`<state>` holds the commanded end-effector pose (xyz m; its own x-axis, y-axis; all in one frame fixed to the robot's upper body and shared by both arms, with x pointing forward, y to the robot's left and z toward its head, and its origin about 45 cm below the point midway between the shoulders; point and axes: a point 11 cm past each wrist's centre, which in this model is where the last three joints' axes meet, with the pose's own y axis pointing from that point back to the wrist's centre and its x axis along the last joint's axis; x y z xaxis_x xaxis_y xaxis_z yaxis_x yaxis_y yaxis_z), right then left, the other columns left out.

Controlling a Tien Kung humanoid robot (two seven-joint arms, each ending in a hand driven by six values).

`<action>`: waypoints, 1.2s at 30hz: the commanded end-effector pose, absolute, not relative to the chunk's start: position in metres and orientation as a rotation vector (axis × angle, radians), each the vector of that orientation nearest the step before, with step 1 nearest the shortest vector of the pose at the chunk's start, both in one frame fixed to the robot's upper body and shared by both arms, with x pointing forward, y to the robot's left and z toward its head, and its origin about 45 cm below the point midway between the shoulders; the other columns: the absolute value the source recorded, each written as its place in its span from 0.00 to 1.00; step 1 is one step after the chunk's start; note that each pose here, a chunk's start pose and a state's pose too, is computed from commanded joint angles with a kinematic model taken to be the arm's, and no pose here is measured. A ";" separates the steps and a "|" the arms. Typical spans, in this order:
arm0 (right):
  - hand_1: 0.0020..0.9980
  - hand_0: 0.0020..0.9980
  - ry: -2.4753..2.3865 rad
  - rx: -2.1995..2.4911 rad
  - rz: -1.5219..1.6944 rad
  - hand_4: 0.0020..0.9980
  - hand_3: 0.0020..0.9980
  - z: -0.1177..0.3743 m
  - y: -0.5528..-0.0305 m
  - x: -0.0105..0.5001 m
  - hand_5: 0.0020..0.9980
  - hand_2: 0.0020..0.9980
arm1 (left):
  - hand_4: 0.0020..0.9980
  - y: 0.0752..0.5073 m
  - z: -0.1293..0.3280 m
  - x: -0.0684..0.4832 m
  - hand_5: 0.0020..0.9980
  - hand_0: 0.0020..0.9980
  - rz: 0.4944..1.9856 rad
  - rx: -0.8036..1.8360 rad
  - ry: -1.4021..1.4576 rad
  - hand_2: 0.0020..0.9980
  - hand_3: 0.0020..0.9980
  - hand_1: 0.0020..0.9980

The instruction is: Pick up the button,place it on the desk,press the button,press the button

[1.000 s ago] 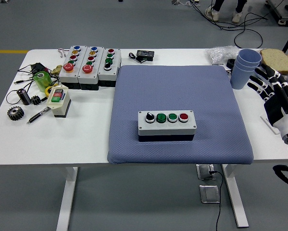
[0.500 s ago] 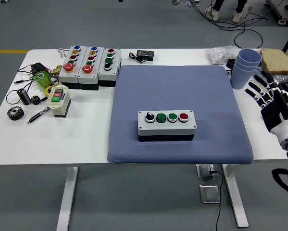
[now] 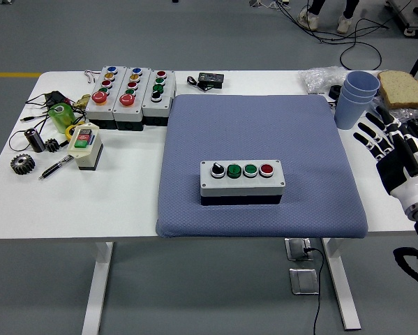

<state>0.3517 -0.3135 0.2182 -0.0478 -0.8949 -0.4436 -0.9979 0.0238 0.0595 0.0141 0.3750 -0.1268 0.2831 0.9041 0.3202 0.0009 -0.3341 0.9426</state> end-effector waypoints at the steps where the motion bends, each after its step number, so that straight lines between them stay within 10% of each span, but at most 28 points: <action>1: 0.68 0.72 2.022 -1.949 0.523 0.82 0.69 0.218 -0.313 0.351 0.41 0.70 | 0.38 0.375 -0.127 0.014 0.74 0.65 1.202 1.609 0.850 0.73 0.64 0.71; 36: 0.60 0.66 2.036 -2.159 0.515 0.81 0.65 0.220 -0.314 0.356 0.40 0.64 | 0.38 0.374 -0.126 0.024 0.74 0.65 1.212 1.589 0.831 0.72 0.64 0.70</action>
